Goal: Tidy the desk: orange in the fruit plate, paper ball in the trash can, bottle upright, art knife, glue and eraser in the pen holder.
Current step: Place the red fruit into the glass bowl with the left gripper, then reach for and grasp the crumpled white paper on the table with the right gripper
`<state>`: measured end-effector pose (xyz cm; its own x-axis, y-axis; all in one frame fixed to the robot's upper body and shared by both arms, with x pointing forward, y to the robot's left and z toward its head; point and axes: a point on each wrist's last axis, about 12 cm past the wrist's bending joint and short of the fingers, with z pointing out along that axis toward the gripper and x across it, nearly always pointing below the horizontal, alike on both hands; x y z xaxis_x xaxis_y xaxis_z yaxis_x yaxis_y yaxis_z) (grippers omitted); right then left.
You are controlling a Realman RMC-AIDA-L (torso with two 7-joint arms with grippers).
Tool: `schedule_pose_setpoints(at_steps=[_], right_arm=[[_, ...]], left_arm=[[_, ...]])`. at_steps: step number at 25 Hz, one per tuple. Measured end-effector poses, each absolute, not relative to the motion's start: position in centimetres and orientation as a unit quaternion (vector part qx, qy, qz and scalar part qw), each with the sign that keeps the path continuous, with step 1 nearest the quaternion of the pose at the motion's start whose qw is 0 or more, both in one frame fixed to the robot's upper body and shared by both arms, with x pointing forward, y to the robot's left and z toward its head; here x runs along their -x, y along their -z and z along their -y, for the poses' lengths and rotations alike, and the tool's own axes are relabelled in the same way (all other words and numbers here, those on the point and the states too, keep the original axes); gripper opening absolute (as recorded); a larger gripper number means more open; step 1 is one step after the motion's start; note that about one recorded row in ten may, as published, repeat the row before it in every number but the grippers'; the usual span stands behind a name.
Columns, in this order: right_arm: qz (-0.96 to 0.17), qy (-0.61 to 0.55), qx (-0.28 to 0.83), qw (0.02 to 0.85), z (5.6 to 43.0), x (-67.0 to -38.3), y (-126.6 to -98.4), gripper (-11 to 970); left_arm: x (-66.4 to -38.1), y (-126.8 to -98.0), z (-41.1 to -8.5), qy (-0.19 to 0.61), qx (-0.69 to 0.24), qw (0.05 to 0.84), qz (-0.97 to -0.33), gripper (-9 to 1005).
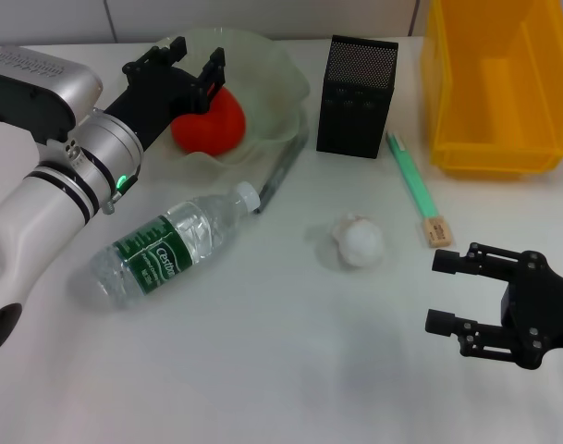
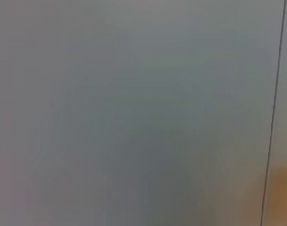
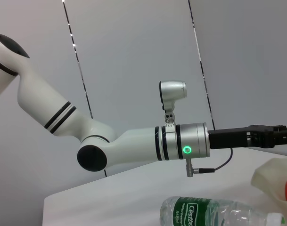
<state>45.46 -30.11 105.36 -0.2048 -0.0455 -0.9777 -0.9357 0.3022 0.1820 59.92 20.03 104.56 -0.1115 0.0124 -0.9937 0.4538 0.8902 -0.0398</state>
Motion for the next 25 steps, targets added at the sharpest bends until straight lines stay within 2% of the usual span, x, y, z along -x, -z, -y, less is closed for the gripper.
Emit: schedule_pose_setpoints(at_steps=[3, 5, 6, 10, 12, 13, 16, 23, 25], right_arm=[[-0.635, -0.446, 0.387, 0.499, 30.1, -45.4, -105.3, 721], [-0.636, -0.444, 0.385, 0.501, 30.2, -45.4, -105.3, 721], [-0.636, -0.444, 0.385, 0.501, 30.2, -45.4, -105.3, 721], [-0.636, -0.442, 0.380, 0.506, 30.4, -45.5, -105.4, 721], [-0.636, -0.441, 0.379, 0.507, 30.4, -45.5, -105.4, 721], [-0.636, -0.440, 0.380, 0.508, 30.4, -45.6, -105.5, 722], [-0.636, -0.439, 0.380, 0.508, 30.4, -45.6, -105.5, 722], [-0.632, -0.436, 0.384, 0.513, 30.2, -46.4, -105.8, 722], [-0.632, -0.436, 0.384, 0.513, 30.2, -46.4, -105.8, 722]], left_arm=[[-59.9, -104.5, -19.9, 0.173, -0.160, 0.646, -0.726, 498], [-59.4, -105.0, -19.4, 0.221, -0.139, 0.650, -0.714, 601], [-59.4, -105.0, -19.4, 0.221, -0.139, 0.650, -0.714, 620], [-57.3, -106.4, -19.9, 0.380, -0.159, 0.629, -0.660, 695], [-57.1, -106.6, -20.1, 0.396, -0.163, 0.622, -0.656, 733], [-56.2, -106.9, -20.7, 0.442, -0.184, 0.599, -0.642, 752], [-55.2, -107.2, -21.2, 0.470, -0.210, 0.582, -0.629, 808], [-51.9, -107.1, -23.6, 0.521, -0.307, 0.502, -0.619, 807], [-51.9, -107.1, -23.6, 0.521, -0.307, 0.502, -0.619, 807]])
